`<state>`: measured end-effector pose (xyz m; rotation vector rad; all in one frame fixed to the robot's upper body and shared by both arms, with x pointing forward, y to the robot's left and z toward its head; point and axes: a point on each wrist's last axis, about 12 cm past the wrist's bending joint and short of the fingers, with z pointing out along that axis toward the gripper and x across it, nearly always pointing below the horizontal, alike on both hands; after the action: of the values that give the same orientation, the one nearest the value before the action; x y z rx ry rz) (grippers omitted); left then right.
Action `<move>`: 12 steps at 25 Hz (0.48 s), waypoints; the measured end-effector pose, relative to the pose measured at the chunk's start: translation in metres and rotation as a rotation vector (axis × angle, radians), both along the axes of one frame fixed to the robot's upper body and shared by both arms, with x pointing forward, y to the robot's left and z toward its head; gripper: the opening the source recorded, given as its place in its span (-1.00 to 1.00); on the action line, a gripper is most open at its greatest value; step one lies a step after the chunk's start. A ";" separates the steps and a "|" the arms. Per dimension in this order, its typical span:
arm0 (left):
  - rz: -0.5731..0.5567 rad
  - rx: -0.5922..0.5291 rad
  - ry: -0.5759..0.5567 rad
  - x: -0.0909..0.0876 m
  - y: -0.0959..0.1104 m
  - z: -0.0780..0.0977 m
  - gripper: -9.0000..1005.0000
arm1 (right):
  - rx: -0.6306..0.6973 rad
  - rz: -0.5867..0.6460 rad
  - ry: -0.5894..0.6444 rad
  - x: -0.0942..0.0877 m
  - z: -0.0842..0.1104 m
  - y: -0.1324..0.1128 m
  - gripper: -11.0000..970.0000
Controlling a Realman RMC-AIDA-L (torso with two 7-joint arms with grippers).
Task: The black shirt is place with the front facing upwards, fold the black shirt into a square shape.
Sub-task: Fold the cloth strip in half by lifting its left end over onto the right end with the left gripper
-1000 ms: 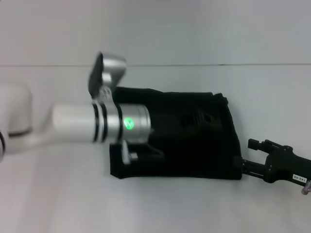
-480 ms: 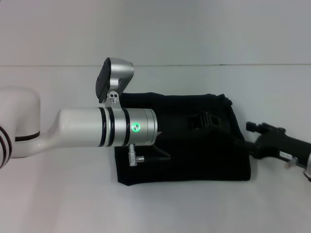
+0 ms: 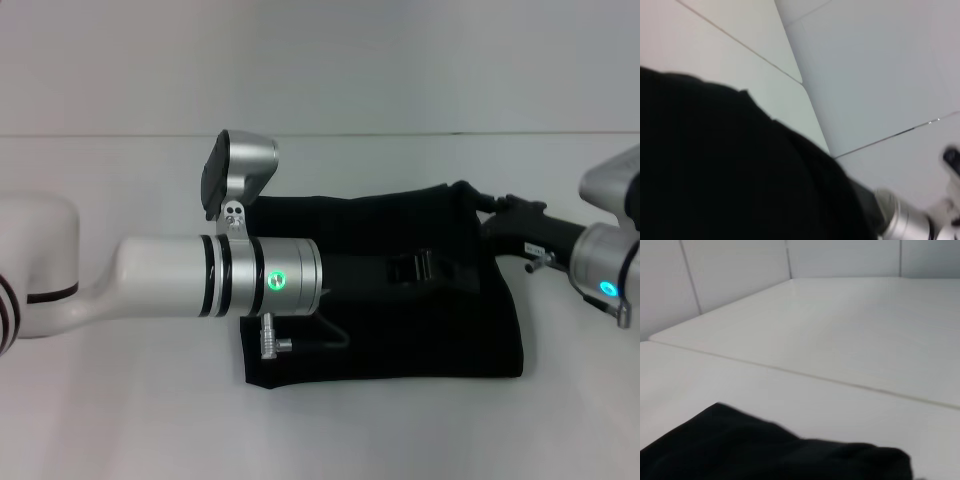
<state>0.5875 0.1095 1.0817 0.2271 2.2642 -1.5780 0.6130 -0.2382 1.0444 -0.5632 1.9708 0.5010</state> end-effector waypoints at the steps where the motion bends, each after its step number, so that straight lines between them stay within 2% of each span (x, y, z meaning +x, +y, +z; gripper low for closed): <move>1: -0.005 0.000 -0.004 -0.002 0.000 -0.002 -0.91 | -0.006 -0.011 -0.001 0.003 0.001 0.002 0.75; 6: -0.036 0.005 -0.012 -0.010 0.000 -0.008 -0.87 | -0.008 -0.061 -0.011 0.012 0.005 0.002 0.75; 12: -0.097 0.060 -0.057 -0.015 -0.005 -0.014 -0.82 | 0.050 -0.158 -0.037 0.013 0.009 -0.015 0.75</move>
<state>0.5722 0.1044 1.0679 0.3981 2.2900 -1.5320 0.6258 -0.2537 1.0533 -0.3790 1.9438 0.4371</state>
